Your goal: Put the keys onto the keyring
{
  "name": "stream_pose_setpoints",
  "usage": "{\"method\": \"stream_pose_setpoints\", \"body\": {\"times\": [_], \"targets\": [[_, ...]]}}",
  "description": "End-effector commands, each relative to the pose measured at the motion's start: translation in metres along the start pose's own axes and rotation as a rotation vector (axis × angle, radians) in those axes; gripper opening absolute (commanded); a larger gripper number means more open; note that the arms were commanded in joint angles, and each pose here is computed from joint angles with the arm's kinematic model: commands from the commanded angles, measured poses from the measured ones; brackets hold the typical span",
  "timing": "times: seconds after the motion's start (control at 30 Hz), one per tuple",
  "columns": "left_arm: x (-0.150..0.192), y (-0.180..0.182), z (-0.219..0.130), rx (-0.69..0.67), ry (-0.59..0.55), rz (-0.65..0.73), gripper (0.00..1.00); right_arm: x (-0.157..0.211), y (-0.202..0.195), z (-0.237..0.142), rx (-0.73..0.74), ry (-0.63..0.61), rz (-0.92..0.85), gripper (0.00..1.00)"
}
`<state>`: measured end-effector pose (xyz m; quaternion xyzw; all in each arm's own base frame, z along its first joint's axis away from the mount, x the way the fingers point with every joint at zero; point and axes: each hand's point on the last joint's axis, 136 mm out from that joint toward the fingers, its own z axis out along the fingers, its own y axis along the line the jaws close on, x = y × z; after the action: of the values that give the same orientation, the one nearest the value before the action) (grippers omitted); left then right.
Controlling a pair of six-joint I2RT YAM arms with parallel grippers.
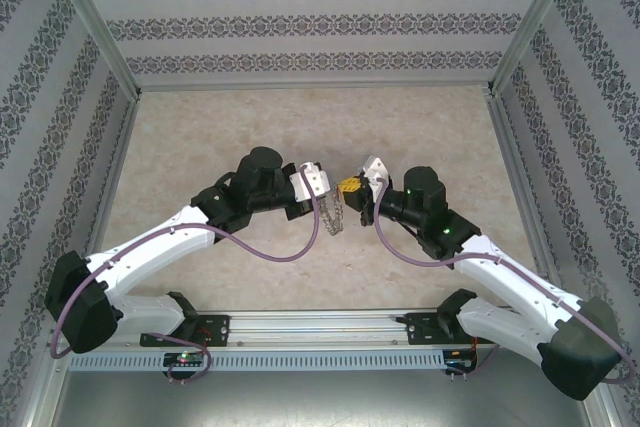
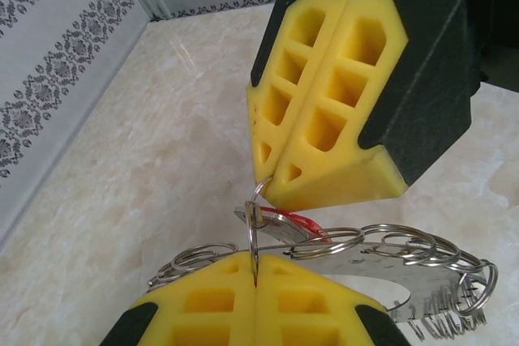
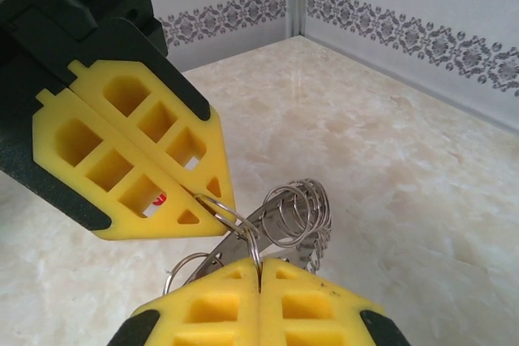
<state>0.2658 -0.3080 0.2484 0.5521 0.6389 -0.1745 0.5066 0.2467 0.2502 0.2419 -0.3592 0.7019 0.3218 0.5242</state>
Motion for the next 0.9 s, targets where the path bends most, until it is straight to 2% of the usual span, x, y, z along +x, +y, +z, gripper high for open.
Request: {"method": "stream_pose_setpoints", "body": {"times": [0.0, 0.2, 0.4, 0.5, 0.63, 0.77, 0.87], "targets": [[-0.038, 0.001, -0.015, -0.014, -0.144, 0.014, 0.00, -0.008, 0.004, 0.002, -0.054, -0.014, 0.034, 0.00], [-0.061, 0.002, -0.022, -0.005, -0.249, -0.001, 0.00, -0.007, 0.009, 0.003, -0.118, -0.010, 0.070, 0.00], [-0.066, 0.002, -0.019, -0.005, -0.295, -0.001, 0.00, -0.016, 0.016, -0.004, -0.219, -0.024, 0.117, 0.00], [-0.070, 0.001, -0.019, 0.001, -0.323, -0.008, 0.00, -0.018, 0.018, -0.008, -0.243, -0.029, 0.129, 0.08], [-0.073, 0.001, -0.017, 0.013, -0.340, -0.021, 0.00, -0.020, 0.016, -0.014, -0.255, -0.025, 0.128, 0.12], [-0.076, 0.000, -0.017, 0.022, -0.351, -0.022, 0.00, -0.022, 0.013, -0.019, -0.235, -0.021, 0.105, 0.21], [-0.079, -0.001, -0.018, 0.031, -0.358, -0.018, 0.00, -0.024, 0.015, -0.026, -0.236, -0.012, 0.052, 0.22]]}}
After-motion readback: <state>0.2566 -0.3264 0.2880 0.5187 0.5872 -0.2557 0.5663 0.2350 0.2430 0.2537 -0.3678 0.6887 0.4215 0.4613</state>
